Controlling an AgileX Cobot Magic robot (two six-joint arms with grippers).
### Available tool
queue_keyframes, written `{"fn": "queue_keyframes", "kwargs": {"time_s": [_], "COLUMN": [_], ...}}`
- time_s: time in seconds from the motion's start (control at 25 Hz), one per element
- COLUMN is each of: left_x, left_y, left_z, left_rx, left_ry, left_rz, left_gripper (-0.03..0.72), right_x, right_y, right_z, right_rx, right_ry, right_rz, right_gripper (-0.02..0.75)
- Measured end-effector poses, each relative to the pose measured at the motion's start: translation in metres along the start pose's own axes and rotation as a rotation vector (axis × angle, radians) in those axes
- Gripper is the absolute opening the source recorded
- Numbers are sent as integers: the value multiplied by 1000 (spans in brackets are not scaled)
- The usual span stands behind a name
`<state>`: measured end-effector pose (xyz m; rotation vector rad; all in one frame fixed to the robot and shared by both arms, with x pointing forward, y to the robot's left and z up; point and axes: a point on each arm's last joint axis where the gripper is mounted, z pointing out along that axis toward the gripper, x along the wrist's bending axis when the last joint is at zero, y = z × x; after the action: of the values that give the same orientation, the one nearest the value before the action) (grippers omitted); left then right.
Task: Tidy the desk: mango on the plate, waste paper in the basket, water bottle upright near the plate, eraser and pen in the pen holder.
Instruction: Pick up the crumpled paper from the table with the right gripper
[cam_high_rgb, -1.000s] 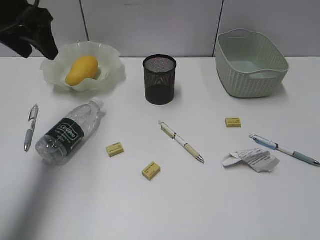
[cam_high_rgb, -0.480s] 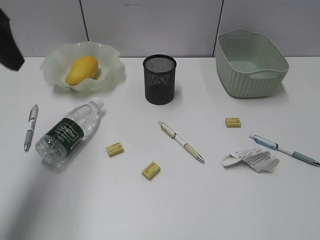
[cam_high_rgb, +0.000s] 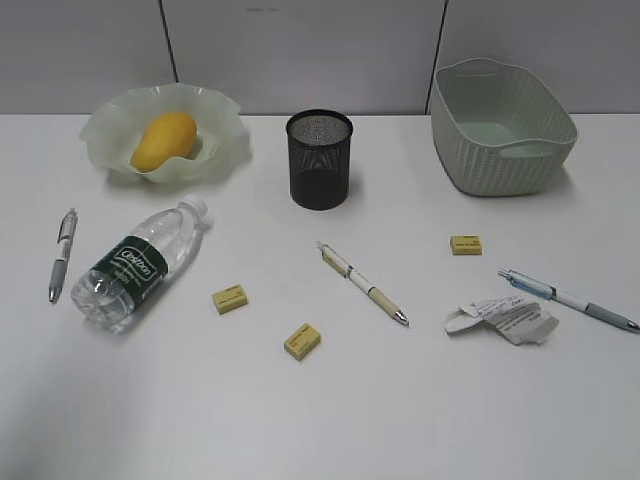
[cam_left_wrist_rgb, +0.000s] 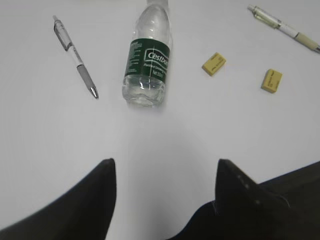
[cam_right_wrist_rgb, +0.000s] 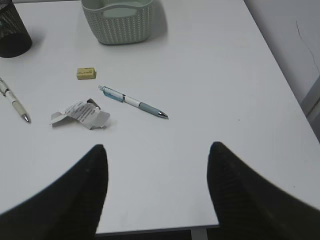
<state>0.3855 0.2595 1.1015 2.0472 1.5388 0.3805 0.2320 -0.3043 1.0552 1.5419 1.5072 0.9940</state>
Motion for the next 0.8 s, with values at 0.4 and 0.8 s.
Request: {"fn": "queue_keyframes", "kwargs": {"time_s": [0.4, 0.8], "left_x": [-10, -9], "left_y": [-85, -97], "left_z": [-34, -30], "left_rx": [-312, -408], "left_ry": [0, 10], "left_rz": [23, 23], "left_gripper": [470, 468], "right_x": [0, 2], "right_y": [0, 5], "right_z": [0, 2], "right_rx": [0, 10], "right_ry": [0, 20], "right_rz": [0, 11], "right_gripper": [499, 492]}}
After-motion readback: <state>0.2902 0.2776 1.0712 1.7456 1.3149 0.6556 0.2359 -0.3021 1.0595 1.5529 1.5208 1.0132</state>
